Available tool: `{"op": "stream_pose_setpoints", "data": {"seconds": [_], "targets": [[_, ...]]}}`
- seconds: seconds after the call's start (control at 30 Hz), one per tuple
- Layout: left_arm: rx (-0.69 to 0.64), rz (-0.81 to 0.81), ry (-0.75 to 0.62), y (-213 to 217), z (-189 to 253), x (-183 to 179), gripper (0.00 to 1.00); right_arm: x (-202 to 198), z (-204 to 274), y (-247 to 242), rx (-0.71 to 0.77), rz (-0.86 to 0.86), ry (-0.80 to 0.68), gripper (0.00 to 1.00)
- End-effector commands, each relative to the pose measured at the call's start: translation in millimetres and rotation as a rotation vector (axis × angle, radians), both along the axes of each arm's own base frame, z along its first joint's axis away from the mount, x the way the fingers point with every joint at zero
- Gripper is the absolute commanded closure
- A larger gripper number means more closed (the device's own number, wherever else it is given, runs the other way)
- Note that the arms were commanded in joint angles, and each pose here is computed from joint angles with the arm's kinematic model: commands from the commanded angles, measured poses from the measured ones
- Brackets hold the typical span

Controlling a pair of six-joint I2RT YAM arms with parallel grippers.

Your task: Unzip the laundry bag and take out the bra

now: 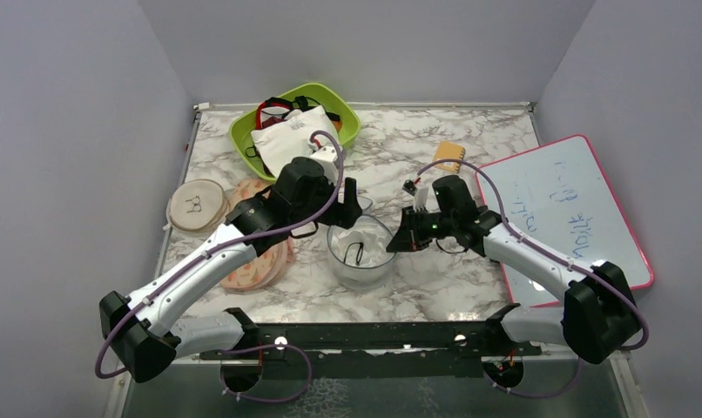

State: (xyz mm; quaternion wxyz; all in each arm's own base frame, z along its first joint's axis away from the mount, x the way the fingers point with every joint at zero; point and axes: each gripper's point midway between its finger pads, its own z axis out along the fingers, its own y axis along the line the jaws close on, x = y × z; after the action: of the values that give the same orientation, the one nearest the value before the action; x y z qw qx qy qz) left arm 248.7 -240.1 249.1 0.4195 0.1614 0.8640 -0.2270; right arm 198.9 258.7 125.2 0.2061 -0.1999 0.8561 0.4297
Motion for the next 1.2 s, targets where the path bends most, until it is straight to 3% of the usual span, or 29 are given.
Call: {"op": "stream_pose_setpoints", "data": {"seconds": [0.0,0.23,0.67,1.03,1.17], "targets": [[-0.299,-0.106,0.214,-51.4,-17.2,-32.9,0.39,6.0,19.4,4.5,0.035,0.005,-0.069,0.99],[-0.264,-0.069,0.251,-59.5,-54.5,-26.3,0.6,2.9,17.6,3.2,0.036,0.01,-0.064,0.99],[-0.159,-0.057,0.26,-88.5,-97.8,-35.1,0.59,2.2,20.7,5.8,0.048,0.022,-0.058,0.99],[-0.181,0.024,0.251,-78.7,-118.1,-31.0,0.6,2.5,21.9,5.0,0.043,0.025,-0.067,0.99],[-0.197,0.009,0.237,-85.5,-114.1,-27.4,0.56,2.2,21.2,6.7,0.048,0.033,-0.058,0.99]]}}
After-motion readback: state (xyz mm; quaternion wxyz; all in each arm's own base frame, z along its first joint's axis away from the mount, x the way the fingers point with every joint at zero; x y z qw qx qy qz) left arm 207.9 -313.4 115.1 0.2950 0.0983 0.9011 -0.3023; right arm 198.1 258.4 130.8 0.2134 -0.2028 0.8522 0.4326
